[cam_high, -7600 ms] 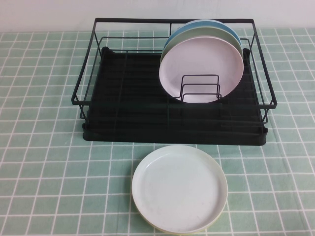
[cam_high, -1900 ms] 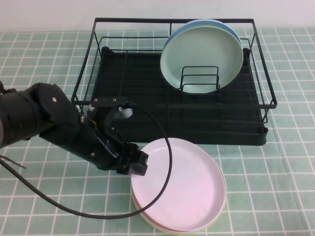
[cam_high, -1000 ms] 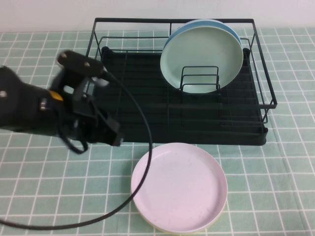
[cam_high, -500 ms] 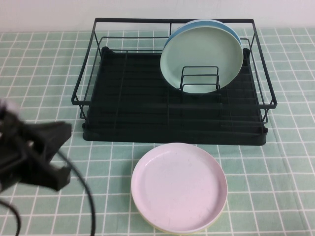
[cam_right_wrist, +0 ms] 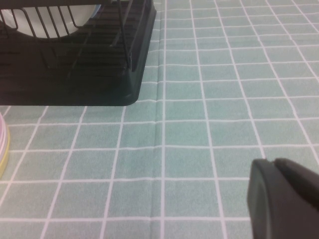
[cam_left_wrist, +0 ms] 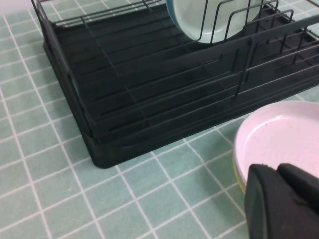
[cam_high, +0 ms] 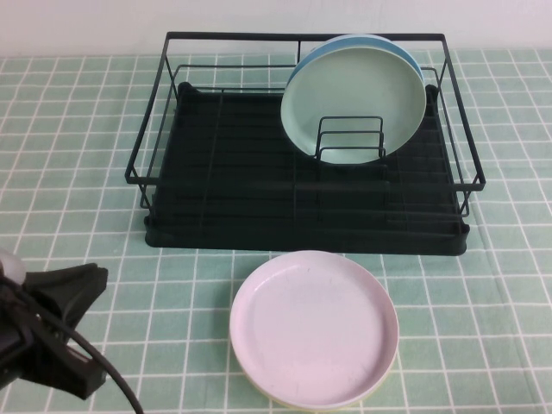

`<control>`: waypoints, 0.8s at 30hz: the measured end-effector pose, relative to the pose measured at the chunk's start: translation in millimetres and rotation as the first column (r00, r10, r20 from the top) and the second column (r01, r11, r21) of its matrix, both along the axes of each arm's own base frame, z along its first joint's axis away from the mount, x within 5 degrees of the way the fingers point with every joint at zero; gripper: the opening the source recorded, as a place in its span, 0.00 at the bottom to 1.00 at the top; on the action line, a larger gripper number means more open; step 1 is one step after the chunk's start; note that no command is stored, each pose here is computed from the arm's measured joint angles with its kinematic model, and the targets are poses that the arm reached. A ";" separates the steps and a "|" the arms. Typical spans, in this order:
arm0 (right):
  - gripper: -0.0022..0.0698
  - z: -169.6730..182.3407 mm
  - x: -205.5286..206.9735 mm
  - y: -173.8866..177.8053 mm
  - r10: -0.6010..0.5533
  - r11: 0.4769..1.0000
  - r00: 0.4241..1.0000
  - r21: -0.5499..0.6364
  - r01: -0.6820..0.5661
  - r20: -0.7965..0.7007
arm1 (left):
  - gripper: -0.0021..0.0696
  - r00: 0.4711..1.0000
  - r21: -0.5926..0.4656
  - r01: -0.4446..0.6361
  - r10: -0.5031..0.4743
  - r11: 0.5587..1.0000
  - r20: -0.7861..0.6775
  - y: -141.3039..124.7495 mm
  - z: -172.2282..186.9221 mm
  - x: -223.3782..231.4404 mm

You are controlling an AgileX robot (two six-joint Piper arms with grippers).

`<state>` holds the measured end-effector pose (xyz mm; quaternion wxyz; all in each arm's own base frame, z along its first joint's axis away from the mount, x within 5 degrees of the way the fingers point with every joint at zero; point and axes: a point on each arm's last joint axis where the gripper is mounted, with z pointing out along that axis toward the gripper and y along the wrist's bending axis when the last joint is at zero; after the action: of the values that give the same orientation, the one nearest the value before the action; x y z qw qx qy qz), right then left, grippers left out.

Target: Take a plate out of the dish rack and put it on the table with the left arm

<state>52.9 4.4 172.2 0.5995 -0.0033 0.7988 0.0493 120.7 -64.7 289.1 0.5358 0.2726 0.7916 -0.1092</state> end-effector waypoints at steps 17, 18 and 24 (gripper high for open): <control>0.00 0.0 0.0 0.0 0.000 1.000 1.000 0.000 0.000 0.000 | 0.03 0.934 -0.225 -0.254 0.299 0.941 0.195 42.0 -85.7 -38.9; 0.00 0.0 0.0 0.0 0.000 1.000 1.000 0.000 0.000 0.000 | 0.03 0.928 -0.235 -0.274 0.321 0.932 0.188 44.6 -90.0 -42.2; 0.00 0.0 0.0 0.0 0.000 1.000 1.000 0.000 0.000 0.000 | 0.03 0.888 -0.174 -0.394 0.422 0.903 0.180 56.7 -103.0 -59.7</control>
<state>52.9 4.4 172.2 0.5995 -0.0033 0.7988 0.0493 60.9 -8.0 186.1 0.6454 0.0739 0.7601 -0.0163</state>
